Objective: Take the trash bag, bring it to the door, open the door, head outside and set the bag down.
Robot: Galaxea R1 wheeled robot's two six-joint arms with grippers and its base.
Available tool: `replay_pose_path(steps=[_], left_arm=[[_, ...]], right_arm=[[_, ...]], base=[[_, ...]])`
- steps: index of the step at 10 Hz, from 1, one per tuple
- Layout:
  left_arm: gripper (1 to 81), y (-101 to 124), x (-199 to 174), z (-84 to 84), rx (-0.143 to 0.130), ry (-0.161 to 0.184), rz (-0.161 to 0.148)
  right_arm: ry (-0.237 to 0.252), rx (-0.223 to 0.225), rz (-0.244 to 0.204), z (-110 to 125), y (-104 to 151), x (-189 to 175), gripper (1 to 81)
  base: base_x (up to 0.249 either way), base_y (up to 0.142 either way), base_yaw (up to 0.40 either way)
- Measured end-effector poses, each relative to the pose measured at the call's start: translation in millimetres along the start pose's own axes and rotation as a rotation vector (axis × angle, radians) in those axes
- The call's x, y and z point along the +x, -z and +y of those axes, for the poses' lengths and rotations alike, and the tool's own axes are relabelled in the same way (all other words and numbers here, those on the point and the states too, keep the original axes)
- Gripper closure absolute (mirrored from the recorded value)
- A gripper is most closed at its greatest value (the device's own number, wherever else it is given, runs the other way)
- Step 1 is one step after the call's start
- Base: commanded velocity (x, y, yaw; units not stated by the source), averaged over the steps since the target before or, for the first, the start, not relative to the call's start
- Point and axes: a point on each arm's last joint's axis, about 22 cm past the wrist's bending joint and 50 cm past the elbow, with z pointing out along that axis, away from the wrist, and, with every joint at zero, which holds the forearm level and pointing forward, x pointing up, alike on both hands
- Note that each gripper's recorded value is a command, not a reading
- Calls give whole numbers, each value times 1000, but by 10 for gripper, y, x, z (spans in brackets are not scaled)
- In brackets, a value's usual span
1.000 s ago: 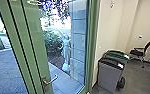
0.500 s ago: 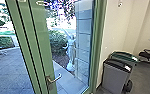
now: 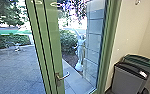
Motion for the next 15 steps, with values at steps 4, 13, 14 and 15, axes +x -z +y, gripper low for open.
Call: replay_pose_path(steps=[4, 13, 14, 15], left_arm=[[811, 74, -42, 19, -48, -14, 0], [811, 63, -79, 58, -50, -30, -1], [811, 63, -79, 58, -50, -31, -1], [811, 62, -82, 61, -50, -30, -1]], right_arm=[[4, 57, 8, -183, 14, 12, 10], [0, 65, 8, -90, 76, -7, 10], [0, 65, 9, -90, 76, -6, 10], [1, 67, 9, -110, 71, -5, 10]], base=[[0, 0, 306], [0, 0, 303], [0, 0, 292], [0, 0, 291]])
